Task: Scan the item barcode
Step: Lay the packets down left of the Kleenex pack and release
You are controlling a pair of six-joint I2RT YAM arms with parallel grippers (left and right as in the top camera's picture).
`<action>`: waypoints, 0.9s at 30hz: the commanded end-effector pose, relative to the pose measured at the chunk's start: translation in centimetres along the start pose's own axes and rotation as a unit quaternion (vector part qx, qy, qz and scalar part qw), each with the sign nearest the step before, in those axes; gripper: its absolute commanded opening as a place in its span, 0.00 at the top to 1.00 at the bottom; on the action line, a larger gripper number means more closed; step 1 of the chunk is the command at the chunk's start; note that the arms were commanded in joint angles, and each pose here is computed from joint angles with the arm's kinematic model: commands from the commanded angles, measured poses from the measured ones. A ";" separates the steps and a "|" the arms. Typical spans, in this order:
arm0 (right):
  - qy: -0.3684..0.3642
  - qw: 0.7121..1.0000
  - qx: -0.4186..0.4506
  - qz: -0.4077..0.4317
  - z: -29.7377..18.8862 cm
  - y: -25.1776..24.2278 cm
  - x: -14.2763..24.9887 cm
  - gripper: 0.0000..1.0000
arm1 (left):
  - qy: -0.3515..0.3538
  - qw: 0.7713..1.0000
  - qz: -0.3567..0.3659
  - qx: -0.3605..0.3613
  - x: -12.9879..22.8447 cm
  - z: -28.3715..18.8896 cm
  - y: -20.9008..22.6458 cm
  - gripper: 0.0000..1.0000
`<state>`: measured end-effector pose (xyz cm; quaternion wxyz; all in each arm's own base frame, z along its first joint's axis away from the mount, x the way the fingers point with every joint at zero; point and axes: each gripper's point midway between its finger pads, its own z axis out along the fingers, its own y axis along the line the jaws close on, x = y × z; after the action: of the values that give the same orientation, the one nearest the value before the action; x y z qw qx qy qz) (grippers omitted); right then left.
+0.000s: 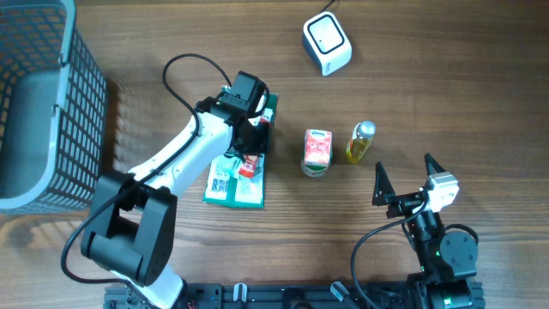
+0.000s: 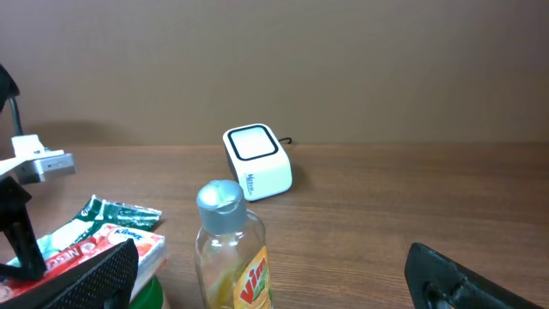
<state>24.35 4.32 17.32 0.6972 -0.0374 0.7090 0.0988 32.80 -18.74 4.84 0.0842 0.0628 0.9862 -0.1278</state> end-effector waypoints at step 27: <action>-0.004 1.000 0.005 -0.004 0.0 -0.2 -0.2 0.00 | -0.057 0.995 -0.008 -0.075 -0.9 -3.9 3.7 0.96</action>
<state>24.35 4.32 17.32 0.6972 -0.0374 0.7090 0.0988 33.67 -14.54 7.73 0.1382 0.0420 0.9875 -0.0634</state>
